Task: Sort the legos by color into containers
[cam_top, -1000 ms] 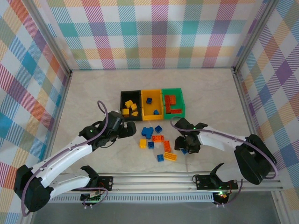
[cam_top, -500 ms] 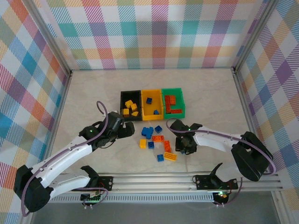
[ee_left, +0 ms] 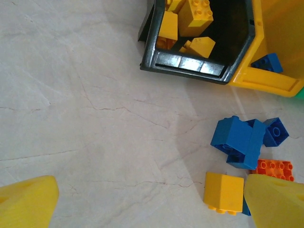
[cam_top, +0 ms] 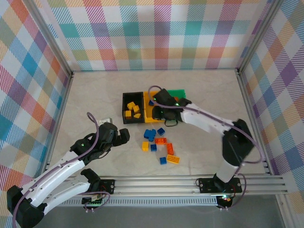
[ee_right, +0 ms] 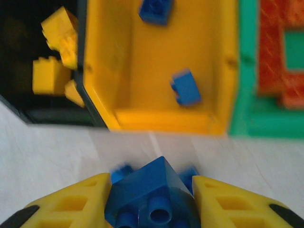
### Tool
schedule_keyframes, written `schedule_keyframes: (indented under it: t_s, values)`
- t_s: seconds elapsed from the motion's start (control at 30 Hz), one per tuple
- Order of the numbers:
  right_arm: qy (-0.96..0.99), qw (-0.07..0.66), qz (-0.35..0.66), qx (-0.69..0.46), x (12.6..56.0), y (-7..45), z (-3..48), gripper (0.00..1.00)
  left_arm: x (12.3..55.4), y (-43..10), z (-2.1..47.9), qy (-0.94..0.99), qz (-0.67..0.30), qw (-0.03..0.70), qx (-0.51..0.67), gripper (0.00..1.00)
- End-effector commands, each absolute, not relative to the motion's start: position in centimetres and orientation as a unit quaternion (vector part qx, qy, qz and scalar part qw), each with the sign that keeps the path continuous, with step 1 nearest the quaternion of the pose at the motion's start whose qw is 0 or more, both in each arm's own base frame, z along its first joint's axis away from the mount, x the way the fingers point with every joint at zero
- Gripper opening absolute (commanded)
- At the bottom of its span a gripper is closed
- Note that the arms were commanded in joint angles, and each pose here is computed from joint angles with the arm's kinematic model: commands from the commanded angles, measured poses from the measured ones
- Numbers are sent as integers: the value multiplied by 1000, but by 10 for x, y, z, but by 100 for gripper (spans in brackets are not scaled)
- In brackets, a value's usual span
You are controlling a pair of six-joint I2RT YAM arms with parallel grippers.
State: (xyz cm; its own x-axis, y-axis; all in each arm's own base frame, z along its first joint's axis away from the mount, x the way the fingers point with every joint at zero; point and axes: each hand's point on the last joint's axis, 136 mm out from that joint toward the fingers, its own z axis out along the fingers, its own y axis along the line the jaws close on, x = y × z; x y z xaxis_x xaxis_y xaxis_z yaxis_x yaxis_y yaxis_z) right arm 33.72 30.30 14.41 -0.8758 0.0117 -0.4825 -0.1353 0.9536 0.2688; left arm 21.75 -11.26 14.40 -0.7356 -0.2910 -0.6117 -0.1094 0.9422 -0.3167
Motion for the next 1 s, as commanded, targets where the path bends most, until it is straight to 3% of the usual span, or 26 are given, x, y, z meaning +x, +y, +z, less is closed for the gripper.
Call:
schedule_keyframes:
  t_s: [0.0, 0.27, 0.43, 0.53, 0.8, 0.97]
  values:
    - [954, 267, 124, -47, 375, 320, 140, 43, 212, -106, 139, 925, -117, 341, -118, 100]
    - [959, 280, 47, -11, 427, 319, 118, 46, 205, -103, 124, 935, -107, 311, -130, 100]
    - [959, 275, 71, -14, 432, 331, 117, 71, 203, -108, 121, 937, -119, 305, -125, 100]
    - [952, 292, 91, -13, 432, 333, 133, 79, 204, -112, 124, 933, -134, 309, -127, 100]
    - [932, 323, 166, -3, 394, 314, 182, 83, 212, -139, 128, 933, -177, 304, -81, 100]
    - [937, 300, 179, -2, 350, 286, 170, 84, 214, -179, 109, 944, -202, 260, -29, 91]
